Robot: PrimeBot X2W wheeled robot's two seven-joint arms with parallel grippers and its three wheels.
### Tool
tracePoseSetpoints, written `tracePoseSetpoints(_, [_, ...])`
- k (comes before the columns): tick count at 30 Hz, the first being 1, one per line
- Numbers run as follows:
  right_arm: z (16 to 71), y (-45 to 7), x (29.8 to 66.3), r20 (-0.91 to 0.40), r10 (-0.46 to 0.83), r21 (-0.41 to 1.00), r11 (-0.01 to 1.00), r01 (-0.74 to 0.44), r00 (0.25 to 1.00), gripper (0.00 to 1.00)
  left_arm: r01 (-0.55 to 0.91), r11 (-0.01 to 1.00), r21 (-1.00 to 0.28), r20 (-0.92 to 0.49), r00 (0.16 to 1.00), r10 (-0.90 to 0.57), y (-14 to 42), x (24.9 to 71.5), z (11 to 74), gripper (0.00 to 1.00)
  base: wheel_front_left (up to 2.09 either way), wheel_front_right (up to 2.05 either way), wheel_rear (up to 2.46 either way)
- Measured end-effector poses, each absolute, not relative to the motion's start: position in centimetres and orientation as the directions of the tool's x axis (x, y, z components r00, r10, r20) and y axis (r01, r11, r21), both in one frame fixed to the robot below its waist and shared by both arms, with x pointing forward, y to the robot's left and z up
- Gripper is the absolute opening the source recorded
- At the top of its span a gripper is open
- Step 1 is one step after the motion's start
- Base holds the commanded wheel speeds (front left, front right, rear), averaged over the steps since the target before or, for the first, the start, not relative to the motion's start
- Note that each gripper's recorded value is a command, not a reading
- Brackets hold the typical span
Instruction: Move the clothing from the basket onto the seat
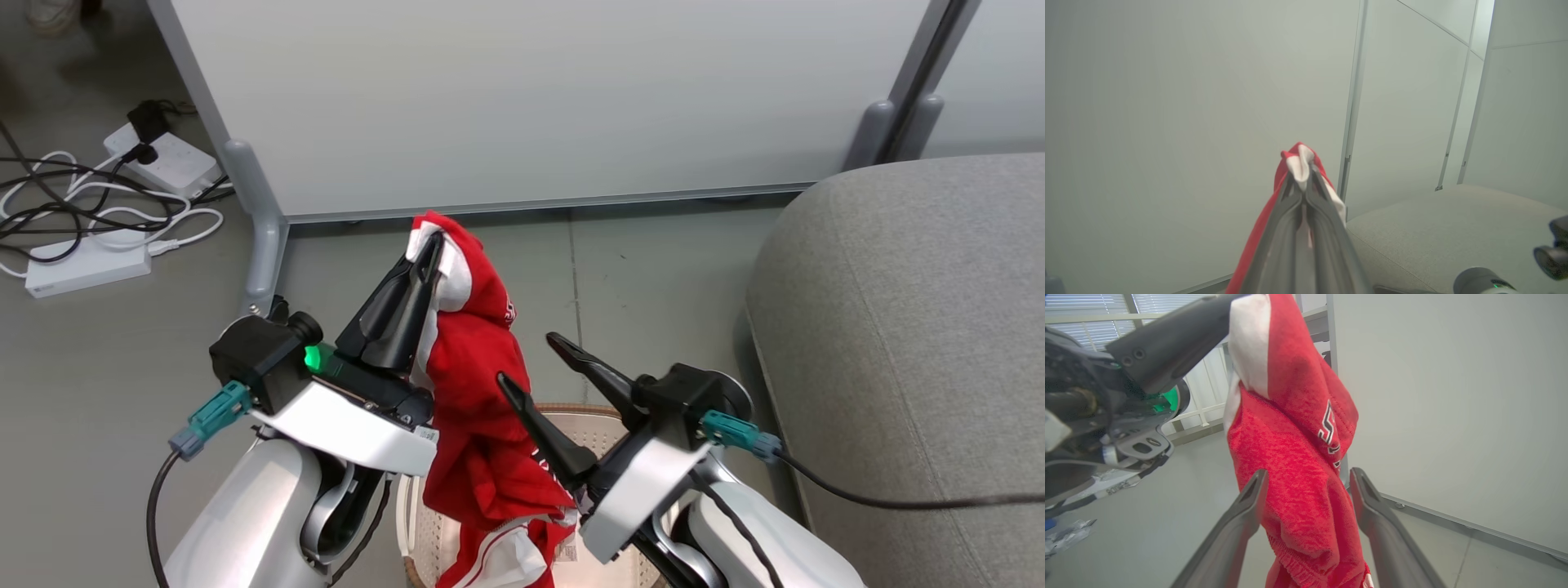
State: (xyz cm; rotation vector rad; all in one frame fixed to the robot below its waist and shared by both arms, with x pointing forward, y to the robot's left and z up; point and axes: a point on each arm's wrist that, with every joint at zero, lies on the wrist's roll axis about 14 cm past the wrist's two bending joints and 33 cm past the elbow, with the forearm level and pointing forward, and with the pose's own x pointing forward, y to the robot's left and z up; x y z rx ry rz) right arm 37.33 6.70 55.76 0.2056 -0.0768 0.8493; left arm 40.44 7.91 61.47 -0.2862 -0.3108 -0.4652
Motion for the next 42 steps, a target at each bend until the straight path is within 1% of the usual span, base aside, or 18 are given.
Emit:
tracePoseSetpoints(6, [54.8, 9.2, 37.1, 0.106, 0.802, 0.14, 0.573, -0.807, 0.588, 1.0, 0.484, 0.851, -0.203, 0.356, 0.846, -0.397, 7.6, 40.4, 61.5, 0.0, 0.0, 0.0, 0.0])
tracePoseSetpoints(9, [54.3, 9.9, 37.1, 0.08, 0.822, 0.137, 0.55, -0.823, 0.563, 1.0, 0.492, 0.847, -0.2, 0.362, 0.841, -0.402, 7.4, 40.4, 61.8, 0.0, 0.0, 0.0, 0.0])
tracePoseSetpoints(13, [53.7, 10.3, 37.2, 0.053, 0.834, 0.135, 0.538, -0.832, 0.549, 1.0, 0.496, 0.844, -0.204, 0.36, 0.84, -0.407, 7.2, 40.4, 61.6, 0.0, 0.0, 0.0, 0.0])
tracePoseSetpoints(14, [53.6, 10.4, 37.3, 0.048, 0.836, 0.136, 0.536, -0.833, 0.546, 0.88, 0.498, 0.842, -0.205, 0.36, 0.839, -0.409, 7.1, 40.4, 61.6, 0.0, 0.0, 0.0, 0.0])
tracePoseSetpoints(15, [53.6, 10.4, 37.4, 0.044, 0.837, 0.137, 0.536, -0.833, 0.546, 0.38, 0.5, 0.841, -0.205, 0.361, 0.838, -0.41, 7.1, 40.4, 61.6, 0.0, 0.0, 0.0, 0.0])
tracePoseSetpoints(16, [53.4, 10.4, 37.6, 0.036, 0.836, 0.138, 0.538, -0.832, 0.547, 0.0, 0.501, 0.841, -0.206, 0.361, 0.838, -0.41, 7.0, 40.4, 61.6, 0.0, 0.0, 0.0, 0.0])
tracePoseSetpoints(22, [52.9, 10.6, 37.8, 0.013, 0.841, 0.161, 0.533, -0.831, 0.541, 0.0, 0.5, 0.841, -0.207, 0.366, 0.837, -0.407, 7.0, 40.5, 61.9, 0.0, 0.0, 0.0, 0.0])
tracePoseSetpoints(26, [53.9, 10.3, 38.5, 0.044, 0.826, 0.179, 0.546, -0.818, 0.562, 0.0, 0.486, 0.847, -0.217, 0.38, 0.841, -0.385, 7.6, 40.5, 62.3, 0.01, 0.0, 0.0, 0.0])
tracePoseSetpoints(27, [54.5, 10.2, 38.8, 0.063, 0.819, 0.185, 0.551, -0.813, 0.57, 0.0, 0.478, 0.85, -0.22, 0.388, 0.843, -0.374, 7.8, 40.5, 62.6, 0.34, 0.0, 0.0, 0.0])
tracePoseSetpoints(28, [55.2, 10.1, 39.0, 0.084, 0.812, 0.186, 0.557, -0.81, 0.577, 0.0, 0.474, 0.853, -0.219, 0.392, 0.843, -0.368, 8.0, 40.5, 62.7, 0.55, 0.0, 0.0, 0.0])
tracePoseSetpoints(29, [55.8, 9.9, 39.3, 0.102, 0.804, 0.182, 0.563, -0.806, 0.585, 0.0, 0.47, 0.855, -0.217, 0.395, 0.844, -0.364, 8.1, 40.4, 62.7, 0.97, 0.0, 0.0, 0.0])
tracePoseSetpoints(30, [56.3, 9.6, 39.6, 0.119, 0.794, 0.184, 0.572, -0.799, 0.596, 0.0, 0.468, 0.857, -0.215, 0.398, 0.843, -0.361, 8.2, 40.3, 62.8, 1.0, 0.0, 0.0, 0.0])
tracePoseSetpoints(36, [58.7, 7.2, 41.1, 0.199, 0.725, 0.178, 0.635, -0.751, 0.66, 0.0, 0.47, 0.86, -0.199, 0.388, 0.844, -0.372, 7.7, 39.7, 62.2, 1.0, 0.0, 0.0, 0.0])
tracePoseSetpoints(42, [60.0, 4.1, 42.9, 0.24, 0.642, 0.162, 0.713, -0.683, 0.728, 0.0, 0.495, 0.855, -0.153, 0.347, 0.837, -0.423, 6.6, 38.8, 60.6, 1.0, 0.0, 0.0, 0.0])
